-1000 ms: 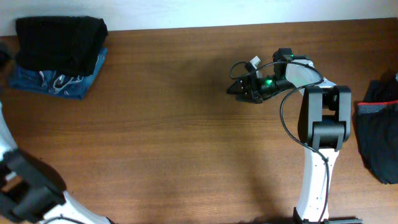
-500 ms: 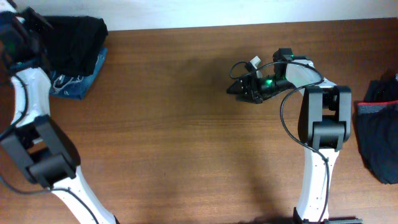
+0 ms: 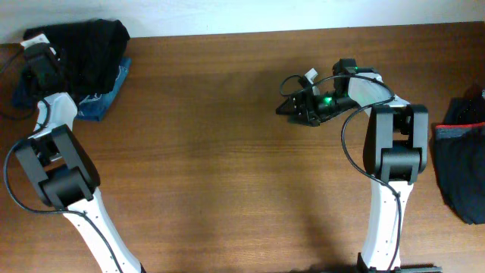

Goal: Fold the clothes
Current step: 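Press and adjust the black jeans on top of the blue jeans with left gripper, then release the black jeans and lift the left gripper away from the stack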

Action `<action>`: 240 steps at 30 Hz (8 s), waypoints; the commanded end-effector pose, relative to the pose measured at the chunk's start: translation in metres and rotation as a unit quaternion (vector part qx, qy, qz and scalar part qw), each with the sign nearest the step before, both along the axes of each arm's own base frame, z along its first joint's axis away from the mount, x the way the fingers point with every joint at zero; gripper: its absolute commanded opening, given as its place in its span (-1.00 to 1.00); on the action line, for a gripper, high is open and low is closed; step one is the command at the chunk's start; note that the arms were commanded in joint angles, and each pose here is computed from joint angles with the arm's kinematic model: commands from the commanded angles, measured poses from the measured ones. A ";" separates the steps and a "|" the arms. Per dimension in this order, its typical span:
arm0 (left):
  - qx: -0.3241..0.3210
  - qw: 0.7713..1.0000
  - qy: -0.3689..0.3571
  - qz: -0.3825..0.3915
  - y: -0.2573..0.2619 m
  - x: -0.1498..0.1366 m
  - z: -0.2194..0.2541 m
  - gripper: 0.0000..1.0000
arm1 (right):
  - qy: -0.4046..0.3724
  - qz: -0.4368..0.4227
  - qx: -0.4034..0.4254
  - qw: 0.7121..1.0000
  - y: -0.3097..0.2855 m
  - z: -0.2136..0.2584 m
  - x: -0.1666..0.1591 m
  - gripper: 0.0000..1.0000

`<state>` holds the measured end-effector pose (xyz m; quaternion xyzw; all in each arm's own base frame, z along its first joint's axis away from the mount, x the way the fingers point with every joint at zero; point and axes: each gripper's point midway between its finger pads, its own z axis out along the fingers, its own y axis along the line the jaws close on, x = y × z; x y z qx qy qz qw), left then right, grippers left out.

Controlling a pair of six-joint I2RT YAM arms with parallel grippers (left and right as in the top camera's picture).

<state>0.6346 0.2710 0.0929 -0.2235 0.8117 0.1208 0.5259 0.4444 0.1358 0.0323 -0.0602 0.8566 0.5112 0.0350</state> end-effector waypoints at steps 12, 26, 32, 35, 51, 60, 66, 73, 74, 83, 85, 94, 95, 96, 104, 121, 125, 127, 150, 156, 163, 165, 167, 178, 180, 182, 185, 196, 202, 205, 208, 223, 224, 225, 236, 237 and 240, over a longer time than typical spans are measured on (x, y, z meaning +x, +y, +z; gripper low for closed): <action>0.070 0.985 -0.135 -0.083 -0.082 0.012 0.183 -0.99 | 0.074 0.017 -0.105 0.992 -0.019 -0.077 -0.032 0.97; 0.005 0.995 0.047 -0.089 -0.082 0.025 -0.071 -0.99 | 0.076 0.017 -0.106 0.991 -0.019 -0.077 -0.032 0.97; 0.048 0.991 0.056 -0.108 -0.079 0.024 -0.042 -0.99 | 0.076 0.017 -0.106 0.991 -0.019 -0.077 -0.032 0.97; 0.069 0.992 0.002 -0.103 -0.076 0.029 0.022 -0.99 | 0.076 0.017 -0.106 0.991 -0.019 -0.077 -0.032 0.97; 0.097 0.993 -0.052 -0.037 0.005 0.005 0.072 -0.92 | 0.069 0.019 -0.105 0.992 -0.019 -0.077 -0.031 0.98; 0.019 0.993 0.111 -0.020 0.031 -0.031 -0.103 -0.82 | 0.073 0.017 -0.103 0.992 -0.019 -0.076 -0.032 0.97; 0.043 0.997 0.063 -0.018 0.034 -0.020 -0.048 -0.76 | 0.074 0.017 -0.103 0.992 -0.019 -0.076 -0.032 0.97; 0.098 0.987 -0.094 -0.083 -0.015 -0.001 0.143 -0.74 | 0.070 0.016 -0.104 0.992 -0.019 -0.076 -0.030 0.98; 0.100 0.985 -0.102 -0.094 -0.024 0.001 0.152 -0.74 | 0.070 0.016 -0.104 0.992 -0.019 -0.076 -0.030 0.97; 0.075 0.986 -0.062 -0.135 -0.073 0.027 0.091 -0.72 | 0.070 0.017 -0.104 0.992 -0.019 -0.077 -0.030 0.97; 0.066 0.988 -0.042 -0.136 -0.071 0.031 0.054 -0.71 | 0.070 0.017 -0.104 0.992 -0.019 -0.077 -0.030 0.98; 0.012 0.987 0.072 -0.142 -0.075 0.018 -0.104 -0.71 | 0.070 0.017 -0.104 0.992 -0.019 -0.077 -0.030 0.97; 0.007 0.987 0.081 -0.141 -0.075 0.015 -0.114 -0.71 | 0.070 0.017 -0.104 0.992 -0.019 -0.077 -0.030 0.97; 0.007 0.986 0.083 -0.141 -0.075 0.015 -0.114 -0.71 | 0.070 0.017 -0.104 0.992 -0.019 -0.077 -0.030 0.97; 0.080 0.988 -0.045 -0.125 -0.061 0.036 0.024 -0.73 | 0.070 0.017 -0.106 0.992 -0.020 -0.077 -0.030 0.97; 0.044 0.996 0.070 -0.040 0.017 -0.014 -0.056 -0.73 | 0.065 0.020 -0.105 0.992 -0.020 -0.077 -0.030 0.97; 0.032 0.994 0.094 -0.042 0.015 -0.018 -0.081 -0.73 | 0.066 0.020 -0.105 0.992 -0.020 -0.077 -0.030 0.98; 0.035 0.995 0.087 -0.041 0.015 -0.017 -0.074 -0.72 | 0.066 0.020 -0.105 0.992 -0.020 -0.077 -0.030 0.97; 0.047 0.940 -0.129 -0.312 -0.151 -0.048 0.269 0.98 | 0.110 -0.041 -0.181 0.976 -0.061 -0.035 -0.021 0.97; 0.013 0.988 0.074 -0.133 -0.087 -0.081 0.172 0.98 | 0.119 -0.033 -0.254 0.959 -0.081 -0.011 -0.038 0.97; -0.103 0.967 0.230 -0.036 -0.043 -0.138 0.067 0.89 | 0.117 -0.033 -0.254 0.959 -0.080 -0.010 -0.038 0.98; -0.120 0.958 0.261 -0.011 -0.028 -0.155 0.046 0.57 | 0.117 -0.032 -0.262 0.957 -0.083 -0.012 -0.038 0.97; -0.139 0.947 0.289 0.001 -0.020 -0.169 0.027 -0.29 | 0.114 -0.033 -0.262 0.958 -0.083 -0.012 -0.037 0.97; -0.208 0.883 0.421 -0.006 -0.041 -0.198 -0.092 -0.95 | 0.099 -0.036 -0.262 0.959 -0.083 -0.014 -0.031 0.97; -0.205 0.885 0.418 -0.007 -0.040 -0.193 -0.101 -0.98 | 0.100 -0.036 -0.262 0.959 -0.083 -0.015 -0.031 0.97; -0.201 0.890 0.409 -0.007 -0.036 -0.186 -0.109 -0.99 | 0.101 -0.036 -0.262 0.959 -0.083 -0.015 -0.032 0.97; -0.194 0.898 0.396 -0.007 -0.033 -0.177 -0.112 -0.99 | 0.101 -0.036 -0.262 0.959 -0.083 -0.015 -0.032 0.97; -0.244 0.907 0.339 -0.064 -0.079 -0.139 -0.107 -0.99 | 0.101 -0.036 -0.262 0.959 -0.083 -0.015 -0.032 0.97; -0.235 0.904 0.344 -0.094 -0.120 -0.124 -0.106 -0.99 | 0.101 -0.036 -0.262 0.959 -0.083 -0.015 -0.032 0.97; -0.226 0.906 0.341 -0.111 -0.141 -0.114 -0.105 -0.99 | 0.101 -0.036 -0.262 0.959 -0.083 -0.015 -0.032 0.97; -0.220 0.907 0.338 -0.122 -0.151 -0.108 -0.104 -0.99 | 0.101 -0.036 -0.262 0.959 -0.083 -0.015 -0.032 0.97; -0.236 0.889 0.376 -0.117 -0.157 -0.129 -0.110 -0.99 | 0.101 -0.036 -0.262 0.959 -0.083 -0.015 -0.032 0.97; -0.237 0.888 0.377 -0.116 -0.157 -0.129 -0.109 -0.99 | 0.101 -0.036 -0.262 0.959 -0.083 -0.015 -0.032 0.97; -0.236 0.888 0.376 -0.117 -0.157 -0.128 -0.107 -0.99 | 0.100 -0.036 -0.263 0.959 -0.083 -0.016 -0.032 0.97; -0.241 0.902 0.328 -0.144 -0.161 -0.100 -0.005 -0.97 | 0.099 -0.035 -0.263 0.959 -0.083 -0.016 -0.032 0.97; -0.254 0.900 0.316 -0.159 -0.167 -0.098 0.014 -0.93 | 0.100 -0.035 -0.265 0.958 -0.084 -0.016 -0.032 0.97; -0.275 0.899 0.278 -0.198 -0.183 -0.091 0.057 -0.39 | 0.100 -0.034 -0.273 0.956 -0.086 -0.017 -0.032 0.97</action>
